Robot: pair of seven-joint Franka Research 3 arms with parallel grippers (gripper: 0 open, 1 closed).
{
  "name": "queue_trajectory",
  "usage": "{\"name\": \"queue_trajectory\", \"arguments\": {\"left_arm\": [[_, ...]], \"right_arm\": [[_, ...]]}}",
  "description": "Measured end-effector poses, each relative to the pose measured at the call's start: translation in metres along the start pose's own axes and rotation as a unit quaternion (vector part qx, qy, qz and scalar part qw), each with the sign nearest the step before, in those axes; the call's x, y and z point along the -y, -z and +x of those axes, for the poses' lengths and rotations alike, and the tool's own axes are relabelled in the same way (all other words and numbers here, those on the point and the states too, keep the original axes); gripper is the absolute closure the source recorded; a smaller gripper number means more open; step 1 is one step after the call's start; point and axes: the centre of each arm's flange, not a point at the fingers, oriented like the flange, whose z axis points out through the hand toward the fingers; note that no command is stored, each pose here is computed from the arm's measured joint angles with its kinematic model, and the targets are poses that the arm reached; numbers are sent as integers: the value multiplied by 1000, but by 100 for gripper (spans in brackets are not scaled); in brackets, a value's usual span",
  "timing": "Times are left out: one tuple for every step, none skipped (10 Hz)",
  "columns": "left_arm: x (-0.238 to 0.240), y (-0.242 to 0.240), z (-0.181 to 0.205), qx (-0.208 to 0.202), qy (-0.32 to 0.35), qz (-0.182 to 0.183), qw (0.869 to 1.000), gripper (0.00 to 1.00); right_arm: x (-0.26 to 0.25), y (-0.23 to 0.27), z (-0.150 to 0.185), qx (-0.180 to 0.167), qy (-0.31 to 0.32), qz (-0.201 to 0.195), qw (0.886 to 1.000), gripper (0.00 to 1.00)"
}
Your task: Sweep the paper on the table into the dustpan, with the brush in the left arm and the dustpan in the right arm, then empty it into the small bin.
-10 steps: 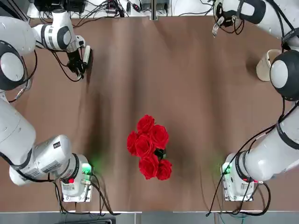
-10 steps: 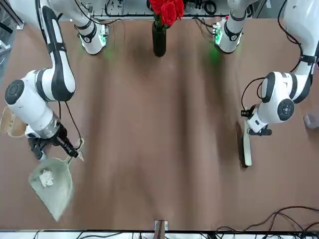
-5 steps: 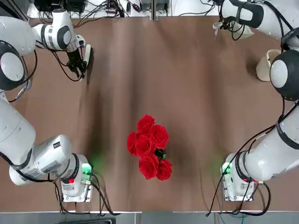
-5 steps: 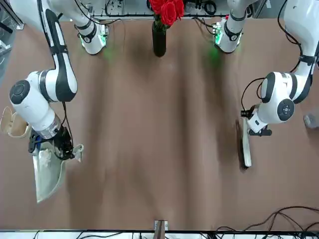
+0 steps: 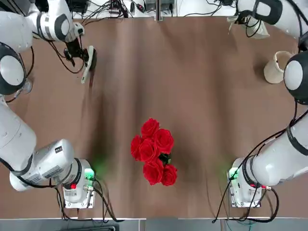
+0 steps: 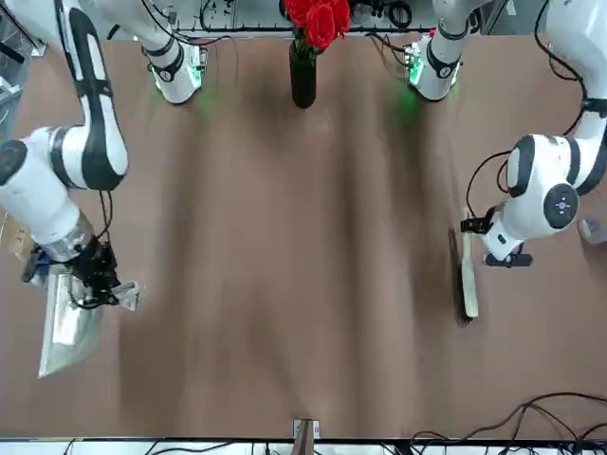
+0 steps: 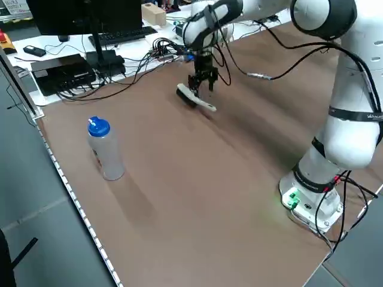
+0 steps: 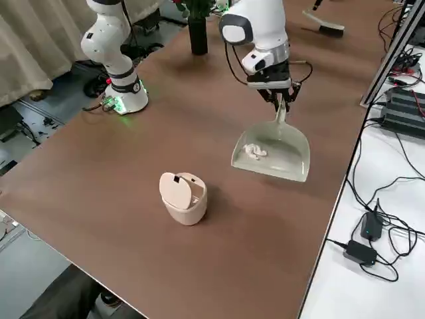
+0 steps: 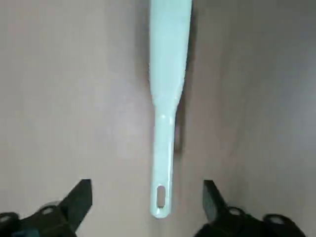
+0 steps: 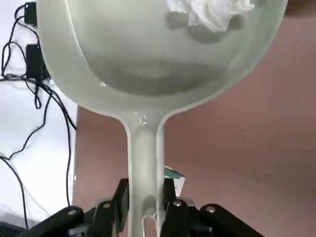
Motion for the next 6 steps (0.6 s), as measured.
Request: {"name": "queue_trajectory", "arguments": {"left_arm": [[3,39,-1,-16,13,7,1000,0],[4,78,-4,-38,35,7,999,0],[4,105,-8,-51,45,4,998,0],[6,117,-11,-50,51,3,997,0],[8,125,-12,-43,59,-5,997,0],[9,138,-15,-36,73,-24,996,0]], "right_arm": [[-1,6,15,-2,-11,2,1000,67],[-3,11,31,-4,-24,4,1000,67],[-4,14,44,-1,-40,8,999,67],[-6,19,57,3,-57,13,998,67],[-8,25,70,9,-72,19,997,67],[-9,32,77,15,-84,26,996,67]]}}
